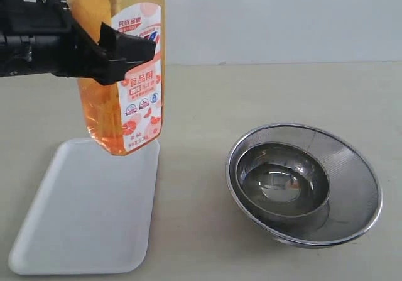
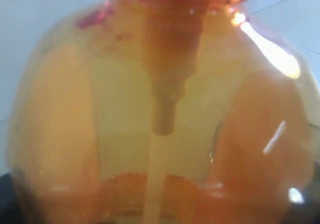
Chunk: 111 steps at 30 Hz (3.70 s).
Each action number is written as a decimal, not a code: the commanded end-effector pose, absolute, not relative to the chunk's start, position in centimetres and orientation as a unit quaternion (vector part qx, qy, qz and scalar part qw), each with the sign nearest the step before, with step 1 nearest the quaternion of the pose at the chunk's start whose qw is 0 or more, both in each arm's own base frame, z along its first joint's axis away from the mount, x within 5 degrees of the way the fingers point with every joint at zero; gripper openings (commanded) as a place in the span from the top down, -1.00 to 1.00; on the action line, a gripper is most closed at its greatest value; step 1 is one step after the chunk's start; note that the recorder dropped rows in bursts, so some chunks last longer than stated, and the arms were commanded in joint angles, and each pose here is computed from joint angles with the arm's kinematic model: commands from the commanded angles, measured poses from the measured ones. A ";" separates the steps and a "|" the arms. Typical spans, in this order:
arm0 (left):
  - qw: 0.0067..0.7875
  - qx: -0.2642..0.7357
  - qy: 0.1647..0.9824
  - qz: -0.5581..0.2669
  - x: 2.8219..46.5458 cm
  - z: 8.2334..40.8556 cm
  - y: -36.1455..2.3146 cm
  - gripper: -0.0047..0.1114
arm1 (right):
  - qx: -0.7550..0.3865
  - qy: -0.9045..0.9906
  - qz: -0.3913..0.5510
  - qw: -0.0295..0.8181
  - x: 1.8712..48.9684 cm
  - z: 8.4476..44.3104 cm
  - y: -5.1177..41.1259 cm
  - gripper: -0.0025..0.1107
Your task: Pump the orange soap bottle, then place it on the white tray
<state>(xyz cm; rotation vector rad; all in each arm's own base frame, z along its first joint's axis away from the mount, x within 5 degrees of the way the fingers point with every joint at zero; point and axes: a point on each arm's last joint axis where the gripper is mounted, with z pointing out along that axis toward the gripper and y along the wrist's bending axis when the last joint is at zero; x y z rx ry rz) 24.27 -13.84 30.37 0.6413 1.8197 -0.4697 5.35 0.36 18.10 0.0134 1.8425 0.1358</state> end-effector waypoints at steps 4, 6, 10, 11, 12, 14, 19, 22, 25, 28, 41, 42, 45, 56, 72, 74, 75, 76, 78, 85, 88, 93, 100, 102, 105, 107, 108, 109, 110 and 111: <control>0.533 0.236 0.787 -0.203 25.2 30.1 -15.5 0.84 | 0.006 0.791 0.056 0.609 5.3 18.2 0.3 0.96; 0.524 0.220 0.800 -0.193 26.0 29.5 -15.6 0.84 | 0.006 0.791 0.056 0.609 5.3 18.2 0.3 0.96; 0.496 0.209 0.815 -0.215 27.4 27.9 -16.7 0.84 | 0.006 0.791 0.056 0.609 5.3 18.2 0.3 0.96; 0.490 0.216 0.814 -0.225 27.6 27.7 -17.1 0.84 | 0.006 0.791 0.056 0.609 5.3 18.2 0.3 0.96; 0.482 0.213 0.818 -0.231 27.9 27.2 -17.4 0.84 | 0.006 0.791 0.056 0.609 5.3 18.2 0.3 0.96; 0.472 0.207 0.826 -0.228 28.5 26.4 -17.7 0.84 | 0.006 0.792 0.056 0.608 5.3 18.2 0.3 0.96; 0.451 0.190 0.843 -0.225 29.9 24.7 -18.3 0.84 | 0.006 0.792 0.056 0.607 5.3 18.2 0.3 0.96; 0.445 0.187 0.846 -0.228 30.5 24.3 -18.7 0.84 | 0.006 0.792 0.056 0.607 5.3 18.2 0.3 0.96; 0.444 0.186 0.846 -0.227 30.8 24.2 -18.8 0.84 | 0.006 0.792 0.056 0.607 5.3 18.2 0.3 0.96; 0.447 0.194 0.840 -0.239 30.8 24.5 -19.1 0.84 | 0.006 0.792 0.056 0.607 5.3 18.2 0.3 0.96; 0.455 0.239 0.819 -0.256 31.1 25.0 -20.0 0.84 | 0.006 0.792 0.056 0.607 5.3 18.2 0.3 0.96; 0.452 0.240 0.820 -0.256 31.1 24.7 -20.1 0.84 | 0.006 0.792 0.056 0.607 5.3 18.2 0.3 0.96; 0.429 0.248 0.825 -0.272 31.3 23.2 -20.7 0.84 | 0.006 0.792 0.056 0.607 5.3 18.2 0.3 0.96; 0.388 0.251 0.836 -0.294 31.7 20.5 -21.4 0.84 | 0.006 0.792 0.056 0.607 5.3 18.2 0.3 0.96; 0.396 0.254 0.838 -0.277 31.9 20.5 -21.3 0.84 | 0.006 0.791 0.056 0.609 5.3 18.2 0.3 0.96; 0.400 0.263 0.835 -0.273 31.9 20.6 -21.3 0.84 | 0.006 0.791 0.056 0.609 5.3 18.2 0.3 0.96; 0.402 0.268 0.832 -0.270 32.0 20.7 -21.3 0.84 | 0.006 0.791 0.056 0.609 5.3 18.2 0.3 0.96; 0.405 0.274 0.830 -0.269 32.0 20.7 -21.3 0.84 | 0.006 0.791 0.056 0.609 5.3 18.2 0.3 0.96; 0.408 0.283 0.827 -0.263 32.0 20.7 -21.3 0.84 | 0.006 0.790 0.056 0.610 5.4 18.3 0.3 0.96; 0.421 0.278 0.824 -0.260 32.6 21.5 -21.5 0.84 | 0.006 0.790 0.056 0.610 5.4 18.3 0.3 0.96; 0.420 0.283 0.817 -0.276 32.4 21.7 -21.7 0.84 | 0.006 0.790 0.056 0.610 5.4 18.3 0.3 0.96; 0.412 0.277 0.823 -0.275 32.6 21.1 -21.8 0.84 | 0.006 0.790 0.056 0.610 5.4 18.3 0.3 0.96; 0.411 0.282 0.827 -0.260 33.3 20.3 -22.0 0.84 | 0.006 0.790 0.056 0.610 5.4 18.3 0.3 0.96; 0.408 0.283 0.827 -0.262 33.6 20.0 -22.2 0.84 | 0.006 0.790 0.056 0.610 5.4 18.3 0.3 0.96; 0.404 0.282 0.830 -0.261 33.7 19.6 -22.2 0.84 | 0.006 0.790 0.056 0.610 5.4 18.3 0.3 0.96; 0.405 0.282 0.831 -0.258 33.8 19.5 -22.2 0.84 | 0.006 0.790 0.056 0.610 5.4 18.3 0.3 0.96; 0.405 0.281 0.831 -0.257 33.8 19.5 -22.2 0.84 | 0.006 0.790 0.056 0.610 5.4 18.3 0.3 0.96; 0.404 0.277 0.833 -0.258 33.8 19.5 -22.2 0.84 | 0.006 0.790 0.056 0.610 5.4 18.3 0.3 0.96; 0.404 0.277 0.833 -0.258 33.8 19.5 -22.2 0.84 | 0.006 0.790 0.056 0.610 5.4 18.3 0.3 0.96; 0.404 0.277 0.833 -0.258 33.8 19.5 -22.2 0.84 | 0.006 0.790 0.056 0.610 5.4 18.3 0.3 0.96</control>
